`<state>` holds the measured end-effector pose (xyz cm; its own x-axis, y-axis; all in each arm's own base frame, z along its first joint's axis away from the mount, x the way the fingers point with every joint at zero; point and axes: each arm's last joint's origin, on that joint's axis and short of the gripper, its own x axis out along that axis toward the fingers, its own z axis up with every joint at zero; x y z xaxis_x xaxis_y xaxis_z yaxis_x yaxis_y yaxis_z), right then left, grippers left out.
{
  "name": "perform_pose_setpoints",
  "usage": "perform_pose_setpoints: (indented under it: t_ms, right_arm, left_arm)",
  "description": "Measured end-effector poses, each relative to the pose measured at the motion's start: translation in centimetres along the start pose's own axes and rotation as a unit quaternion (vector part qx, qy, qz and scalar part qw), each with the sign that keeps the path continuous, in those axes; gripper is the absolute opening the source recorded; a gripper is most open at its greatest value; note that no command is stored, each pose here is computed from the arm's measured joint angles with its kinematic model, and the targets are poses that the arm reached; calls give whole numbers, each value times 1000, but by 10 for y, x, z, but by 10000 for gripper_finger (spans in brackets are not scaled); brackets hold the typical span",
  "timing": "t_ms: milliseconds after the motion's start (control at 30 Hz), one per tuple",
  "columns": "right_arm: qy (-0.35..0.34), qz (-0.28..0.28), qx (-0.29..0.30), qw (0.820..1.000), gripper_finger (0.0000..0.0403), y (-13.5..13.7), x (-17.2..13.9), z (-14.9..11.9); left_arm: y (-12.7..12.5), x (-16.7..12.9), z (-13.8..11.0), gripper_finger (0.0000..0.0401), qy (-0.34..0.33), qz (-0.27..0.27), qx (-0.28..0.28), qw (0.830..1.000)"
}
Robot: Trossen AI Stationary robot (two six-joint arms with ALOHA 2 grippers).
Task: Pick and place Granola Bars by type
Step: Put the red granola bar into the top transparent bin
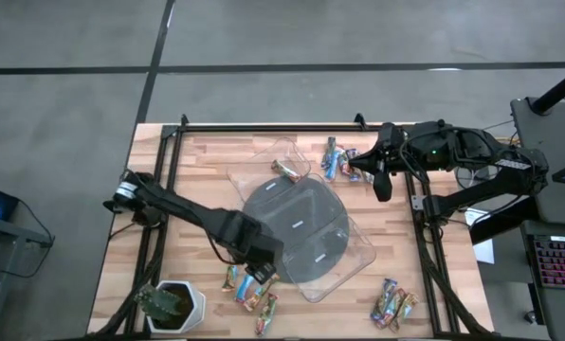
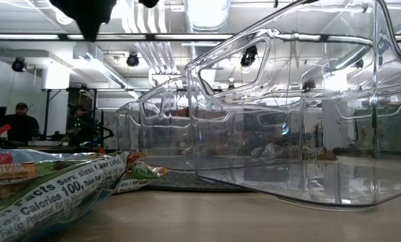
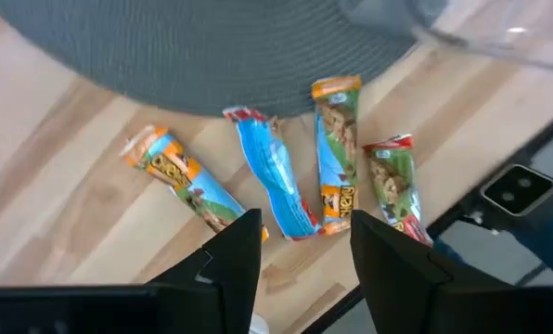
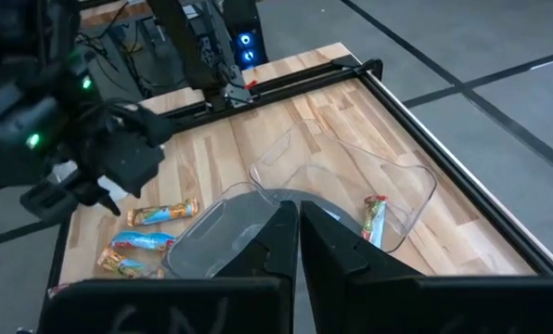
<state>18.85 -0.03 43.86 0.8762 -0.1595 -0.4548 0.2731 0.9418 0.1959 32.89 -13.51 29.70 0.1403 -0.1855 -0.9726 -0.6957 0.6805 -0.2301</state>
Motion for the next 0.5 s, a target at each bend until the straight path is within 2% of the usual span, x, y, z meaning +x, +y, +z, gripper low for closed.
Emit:
perform_pose_setpoints:
  t_ms: [233, 333, 500]
  right_arm:
    - [0, -1, 2, 1000, 8, 0, 0, 0]
    - [0, -1, 3, 1000, 8, 0, 0, 0]
    - [0, -1, 3, 1000, 8, 0, 1, 0]
  left_arm:
    - [-8, 19, -17, 149, -30, 35, -48, 998]
    - [-12, 24, -22, 149, -58, 26, -62, 996]
    - [-15, 39, -31, 149, -66, 15, -53, 996]
